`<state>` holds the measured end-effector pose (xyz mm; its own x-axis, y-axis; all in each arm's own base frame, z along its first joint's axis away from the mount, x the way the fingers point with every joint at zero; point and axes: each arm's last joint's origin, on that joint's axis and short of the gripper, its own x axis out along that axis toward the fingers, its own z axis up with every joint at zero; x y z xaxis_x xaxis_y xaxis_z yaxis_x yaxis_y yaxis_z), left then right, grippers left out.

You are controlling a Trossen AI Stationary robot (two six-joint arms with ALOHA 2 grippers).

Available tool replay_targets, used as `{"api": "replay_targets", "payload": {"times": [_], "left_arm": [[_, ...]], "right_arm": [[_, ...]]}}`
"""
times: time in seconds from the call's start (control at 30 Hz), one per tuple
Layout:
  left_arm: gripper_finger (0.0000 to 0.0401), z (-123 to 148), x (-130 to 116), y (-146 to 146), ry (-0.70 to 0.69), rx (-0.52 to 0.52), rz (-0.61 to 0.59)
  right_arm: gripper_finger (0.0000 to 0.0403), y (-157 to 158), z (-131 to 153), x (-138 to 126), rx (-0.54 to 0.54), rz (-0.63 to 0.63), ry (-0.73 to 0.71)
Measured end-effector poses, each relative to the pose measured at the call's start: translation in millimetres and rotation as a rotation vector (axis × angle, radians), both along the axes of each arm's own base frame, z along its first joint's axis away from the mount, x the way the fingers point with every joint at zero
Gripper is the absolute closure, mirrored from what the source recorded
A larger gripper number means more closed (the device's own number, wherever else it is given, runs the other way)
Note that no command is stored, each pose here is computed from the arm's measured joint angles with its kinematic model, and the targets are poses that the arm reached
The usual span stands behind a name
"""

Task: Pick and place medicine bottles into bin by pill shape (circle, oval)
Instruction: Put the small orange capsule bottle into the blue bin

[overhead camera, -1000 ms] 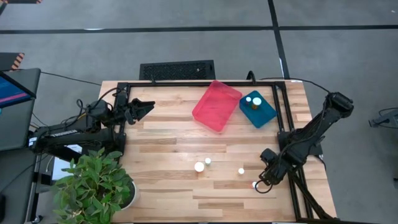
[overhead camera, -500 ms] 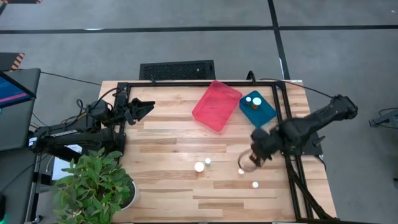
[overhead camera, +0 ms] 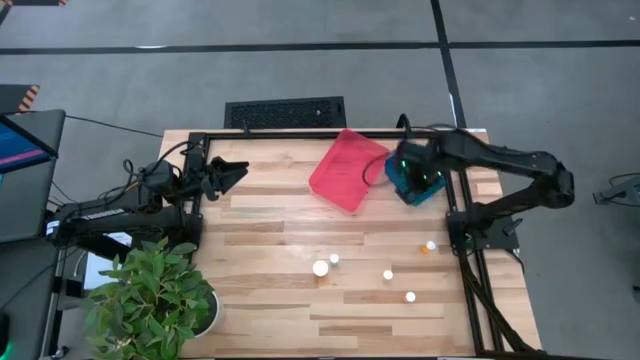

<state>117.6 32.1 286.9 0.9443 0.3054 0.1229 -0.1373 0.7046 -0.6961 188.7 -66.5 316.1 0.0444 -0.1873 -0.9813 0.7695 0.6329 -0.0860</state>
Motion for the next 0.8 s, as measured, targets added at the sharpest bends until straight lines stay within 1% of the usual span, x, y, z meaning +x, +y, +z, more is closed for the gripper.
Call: {"api": "replay_targets", "payload": {"times": [0.23,0.43,0.53,0.67,0.8], "left_arm": [[0.0101,0.0,-0.1,0.2,-0.001,-0.001,0.008],[0.0101,0.0,-0.1,0.2,-0.001,-0.001,0.008],[0.0101,0.0,0.0,0.2,-0.001,-0.002,0.008],[0.0101,0.0,-0.1,0.2,-0.004,-0.01,0.007],[0.0101,0.0,-0.1,0.2,-0.004,-0.01,0.007]], "right_arm": [[0.0279,-48.6,-25.8,14.7,0.004,0.023,0.107],[0.0278,-77.0,-57.7,37.6,0.024,0.057,0.147],[0.0279,-85.6,-73.6,46.5,0.038,0.054,0.177],[0.028,-92.3,-90.8,50.6,0.006,0.049,0.253],[0.0275,-95.3,-103.7,46.8,-0.013,0.03,0.233]]}}
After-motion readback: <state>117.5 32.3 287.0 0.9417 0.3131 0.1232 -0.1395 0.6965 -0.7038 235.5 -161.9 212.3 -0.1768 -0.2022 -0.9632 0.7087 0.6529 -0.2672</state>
